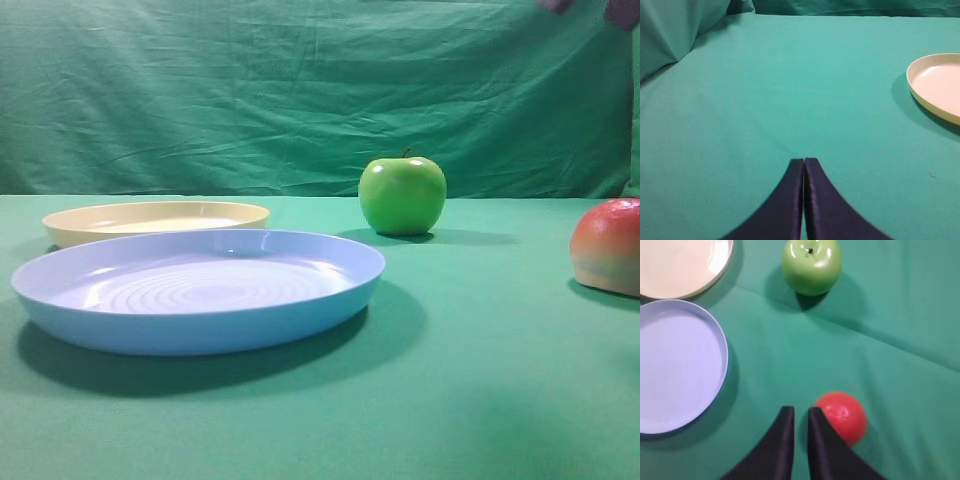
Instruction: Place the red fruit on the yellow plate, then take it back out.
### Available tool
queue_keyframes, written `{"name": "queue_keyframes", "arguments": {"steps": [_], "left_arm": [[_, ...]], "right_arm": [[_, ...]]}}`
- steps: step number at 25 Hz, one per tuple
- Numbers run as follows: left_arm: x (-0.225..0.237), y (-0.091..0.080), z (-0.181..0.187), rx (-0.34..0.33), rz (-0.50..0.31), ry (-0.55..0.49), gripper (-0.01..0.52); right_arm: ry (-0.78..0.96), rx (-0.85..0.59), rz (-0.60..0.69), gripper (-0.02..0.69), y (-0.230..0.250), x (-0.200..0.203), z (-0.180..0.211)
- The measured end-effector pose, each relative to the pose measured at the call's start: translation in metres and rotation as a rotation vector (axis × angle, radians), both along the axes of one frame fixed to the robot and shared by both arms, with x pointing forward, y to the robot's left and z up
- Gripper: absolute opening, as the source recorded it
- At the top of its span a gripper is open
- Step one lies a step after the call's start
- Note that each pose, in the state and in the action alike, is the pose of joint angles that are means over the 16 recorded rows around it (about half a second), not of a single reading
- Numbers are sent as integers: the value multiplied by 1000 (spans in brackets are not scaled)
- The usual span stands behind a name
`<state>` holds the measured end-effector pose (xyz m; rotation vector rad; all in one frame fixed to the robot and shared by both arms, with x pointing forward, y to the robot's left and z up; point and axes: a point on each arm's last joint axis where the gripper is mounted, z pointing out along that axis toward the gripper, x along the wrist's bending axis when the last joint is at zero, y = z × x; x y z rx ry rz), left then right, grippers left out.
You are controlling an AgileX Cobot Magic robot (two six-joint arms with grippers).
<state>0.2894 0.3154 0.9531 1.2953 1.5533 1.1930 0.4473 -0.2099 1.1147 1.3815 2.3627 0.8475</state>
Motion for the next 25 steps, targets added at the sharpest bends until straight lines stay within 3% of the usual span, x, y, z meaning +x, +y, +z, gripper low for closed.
{"name": "queue_keyframes", "arguments": {"steps": [6, 25], "left_arm": [[0, 0, 0, 0, 0, 0, 0], [0, 0, 0, 0, 0, 0, 0]], "right_arm": [[-95, 37, 11, 6, -12, -37, 27], [-429, 102, -7, 0, -62, -167, 39]]}}
